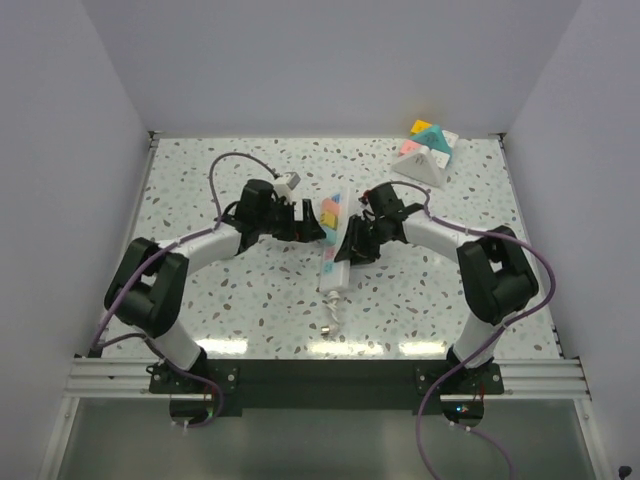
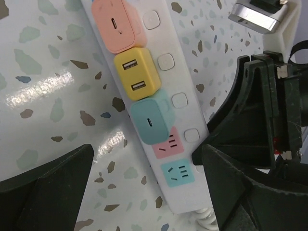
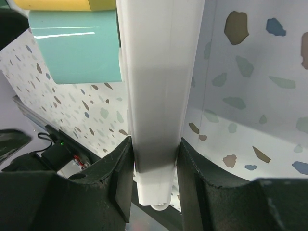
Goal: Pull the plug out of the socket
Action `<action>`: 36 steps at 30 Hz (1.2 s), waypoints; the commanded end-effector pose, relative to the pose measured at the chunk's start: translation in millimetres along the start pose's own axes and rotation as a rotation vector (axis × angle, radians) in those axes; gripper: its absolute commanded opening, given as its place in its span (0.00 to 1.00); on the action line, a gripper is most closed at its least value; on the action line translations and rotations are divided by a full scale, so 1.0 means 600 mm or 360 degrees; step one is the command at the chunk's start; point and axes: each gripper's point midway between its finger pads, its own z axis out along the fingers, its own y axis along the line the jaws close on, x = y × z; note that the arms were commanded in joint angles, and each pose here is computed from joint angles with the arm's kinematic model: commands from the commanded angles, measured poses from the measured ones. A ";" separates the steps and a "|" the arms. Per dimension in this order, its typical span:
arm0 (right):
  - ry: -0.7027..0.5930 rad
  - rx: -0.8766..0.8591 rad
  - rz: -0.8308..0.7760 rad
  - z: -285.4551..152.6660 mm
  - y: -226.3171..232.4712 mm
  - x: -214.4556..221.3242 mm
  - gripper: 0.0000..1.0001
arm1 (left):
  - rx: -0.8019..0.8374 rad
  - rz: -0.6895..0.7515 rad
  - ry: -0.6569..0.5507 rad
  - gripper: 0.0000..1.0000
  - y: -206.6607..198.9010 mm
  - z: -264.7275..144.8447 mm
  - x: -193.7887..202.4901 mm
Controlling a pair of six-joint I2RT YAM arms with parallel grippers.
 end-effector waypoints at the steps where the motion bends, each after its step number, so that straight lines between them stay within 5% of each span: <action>1: 0.0037 0.0193 0.0007 0.019 -0.033 0.023 0.00 | 0.0117 0.0063 -0.0095 1.00 -0.037 0.024 -0.045; 9: 0.0017 0.0171 -0.0011 0.025 -0.012 0.026 0.00 | 0.0100 -0.0028 -0.0051 0.92 -0.031 0.072 -0.025; 13: -0.0001 0.0178 -0.0014 0.025 -0.010 0.023 0.00 | 0.0114 -0.0050 -0.0011 0.63 -0.031 0.079 -0.010; 18: -0.0018 0.0183 -0.0004 0.027 -0.010 0.018 0.00 | 0.0103 -0.0076 0.0036 0.40 -0.021 0.073 0.019; 23: -0.0023 0.0355 0.0088 0.030 -0.048 0.023 0.00 | 0.0093 -0.0092 0.0069 0.00 -0.016 0.060 0.044; 28: -0.0004 0.0554 0.0227 0.040 -0.107 0.038 0.00 | 0.0056 -0.0078 0.0054 0.00 0.001 0.029 0.057; 36: 0.0042 0.0775 0.0338 0.048 -0.196 0.064 0.00 | 0.0050 -0.0123 -0.0162 0.00 0.036 -0.068 -0.025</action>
